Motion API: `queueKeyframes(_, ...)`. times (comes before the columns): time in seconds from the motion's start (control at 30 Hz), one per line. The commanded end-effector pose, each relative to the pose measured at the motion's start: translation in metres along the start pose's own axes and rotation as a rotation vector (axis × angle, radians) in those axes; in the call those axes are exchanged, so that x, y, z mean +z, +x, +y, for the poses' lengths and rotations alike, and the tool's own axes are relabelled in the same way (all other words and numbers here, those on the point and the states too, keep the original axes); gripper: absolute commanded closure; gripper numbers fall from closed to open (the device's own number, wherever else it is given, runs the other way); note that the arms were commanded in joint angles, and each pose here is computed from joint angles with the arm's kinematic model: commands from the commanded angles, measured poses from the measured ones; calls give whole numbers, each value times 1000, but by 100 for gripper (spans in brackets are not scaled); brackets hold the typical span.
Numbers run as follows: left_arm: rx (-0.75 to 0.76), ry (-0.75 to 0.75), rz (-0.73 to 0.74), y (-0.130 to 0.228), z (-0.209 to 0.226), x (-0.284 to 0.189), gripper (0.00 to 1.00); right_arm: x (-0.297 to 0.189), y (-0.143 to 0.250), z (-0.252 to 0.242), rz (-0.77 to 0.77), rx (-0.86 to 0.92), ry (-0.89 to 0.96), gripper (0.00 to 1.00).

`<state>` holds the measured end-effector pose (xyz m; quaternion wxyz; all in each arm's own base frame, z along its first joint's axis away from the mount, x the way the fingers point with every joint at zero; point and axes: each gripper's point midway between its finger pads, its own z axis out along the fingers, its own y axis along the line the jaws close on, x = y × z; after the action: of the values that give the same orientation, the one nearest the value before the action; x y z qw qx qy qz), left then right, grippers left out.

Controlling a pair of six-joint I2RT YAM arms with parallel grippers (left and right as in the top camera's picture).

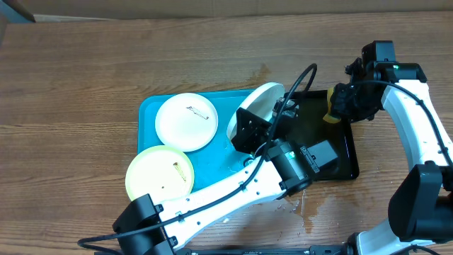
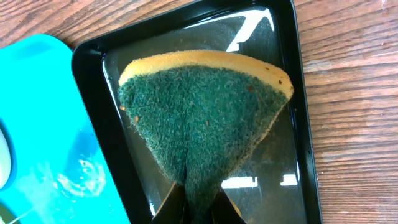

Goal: Clean dirty plates on tray and stack at the side
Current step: 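Lift the cleaned white plate off the teal tray with the left gripper, then place the white plate on the table left of the tray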

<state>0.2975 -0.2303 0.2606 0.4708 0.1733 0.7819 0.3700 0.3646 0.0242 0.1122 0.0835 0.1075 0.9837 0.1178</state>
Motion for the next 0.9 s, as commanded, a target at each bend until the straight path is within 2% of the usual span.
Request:
queueKeyframes(0.0, -83, -18, -13, -6, 4, -1, 96, -7, -2, 0, -26, 21, -3, 96)
queueKeyframes(0.17, -186, 70, 116, 12, -10, 13, 96, -7, 0, 3, -14, 23, -20, 96)
queueKeyframes(0.3, -228, 156, 301, 30, -11, 43, 96, -7, 2, 11, -5, 18, -59, 96)
queueKeyframes(0.33, -231, 233, 402, 38, -11, 58, 96, -6, 3, 13, -3, 13, -61, 96)
queueKeyframes(0.47, -304, 465, 580, 43, 1, 90, 96, -4, 8, 21, 12, -9, -63, 96)
queueKeyframes(0.6, -464, 627, 653, 42, 34, 126, 96, -2, 15, 31, 33, -39, -61, 96)
queueKeyframes(0.73, -709, 587, 727, 74, 94, 183, 96, 1, 20, 41, 40, -73, -55, 96)
queueKeyframes(0.87, -906, 424, 843, 146, 156, 230, 96, 3, 21, 49, 36, -101, -52, 96)
